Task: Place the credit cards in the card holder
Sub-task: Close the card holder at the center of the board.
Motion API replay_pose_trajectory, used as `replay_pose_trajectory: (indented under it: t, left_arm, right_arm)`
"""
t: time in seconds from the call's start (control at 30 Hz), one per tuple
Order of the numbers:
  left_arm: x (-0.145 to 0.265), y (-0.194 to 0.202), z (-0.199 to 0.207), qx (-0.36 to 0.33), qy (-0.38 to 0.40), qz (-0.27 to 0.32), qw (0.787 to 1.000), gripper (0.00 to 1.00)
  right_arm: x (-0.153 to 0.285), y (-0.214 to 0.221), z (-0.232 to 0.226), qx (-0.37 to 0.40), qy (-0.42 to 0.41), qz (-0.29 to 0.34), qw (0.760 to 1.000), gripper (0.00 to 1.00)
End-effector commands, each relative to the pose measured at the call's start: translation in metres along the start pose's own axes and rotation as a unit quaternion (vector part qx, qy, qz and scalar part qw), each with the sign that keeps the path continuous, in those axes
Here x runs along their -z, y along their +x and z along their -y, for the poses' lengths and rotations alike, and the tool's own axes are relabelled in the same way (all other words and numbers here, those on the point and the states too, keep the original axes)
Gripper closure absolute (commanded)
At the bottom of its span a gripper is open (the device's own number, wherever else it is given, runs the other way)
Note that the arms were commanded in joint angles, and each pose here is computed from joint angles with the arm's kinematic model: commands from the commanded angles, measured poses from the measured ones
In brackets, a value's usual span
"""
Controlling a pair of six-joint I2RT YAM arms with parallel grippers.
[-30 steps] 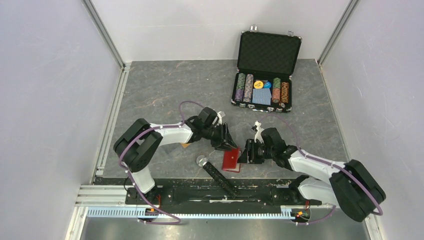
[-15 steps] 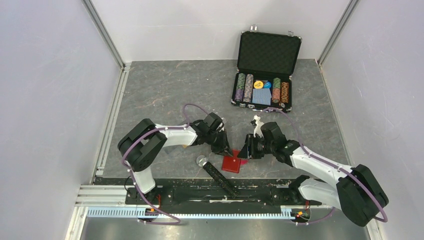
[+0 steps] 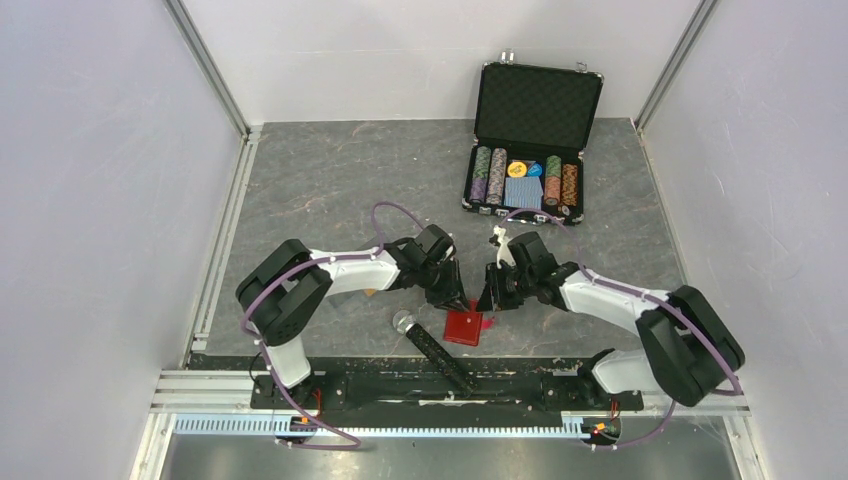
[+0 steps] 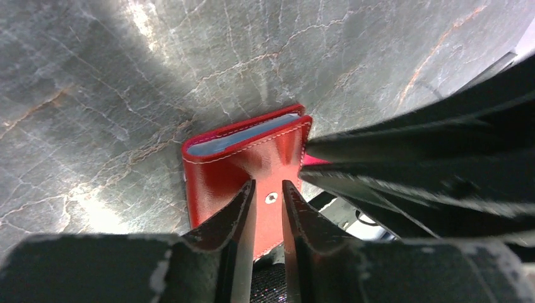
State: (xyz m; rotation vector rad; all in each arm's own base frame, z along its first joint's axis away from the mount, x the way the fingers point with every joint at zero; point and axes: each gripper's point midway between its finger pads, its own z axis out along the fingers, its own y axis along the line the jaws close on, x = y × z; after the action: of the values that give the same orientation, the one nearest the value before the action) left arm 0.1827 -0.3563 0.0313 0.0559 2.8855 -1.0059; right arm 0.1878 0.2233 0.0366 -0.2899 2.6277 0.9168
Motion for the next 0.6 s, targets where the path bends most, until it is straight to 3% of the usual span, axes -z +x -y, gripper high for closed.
replay_pose_trajectory:
  t: [0.0,0.3,0.57]
  left_arm:
    - [0.012,-0.009,0.016,-0.028,0.031,0.032,0.999,0.69]
    - [0.020,0.011,0.045,-0.062,0.102,0.025,0.993,0.58]
    - [0.009,0.019,0.080,-0.099,0.130,0.036,0.986,0.57]
  right_arm:
    - [-0.009,-0.016,0.006,0.026,0.009,0.008,1.000,0.81]
    - [-0.016,-0.027,0.017,0.016,0.016,0.015,1.000,0.86]
    - [-0.018,-0.022,0.017,0.009,0.009,0.008,1.000,0.86]
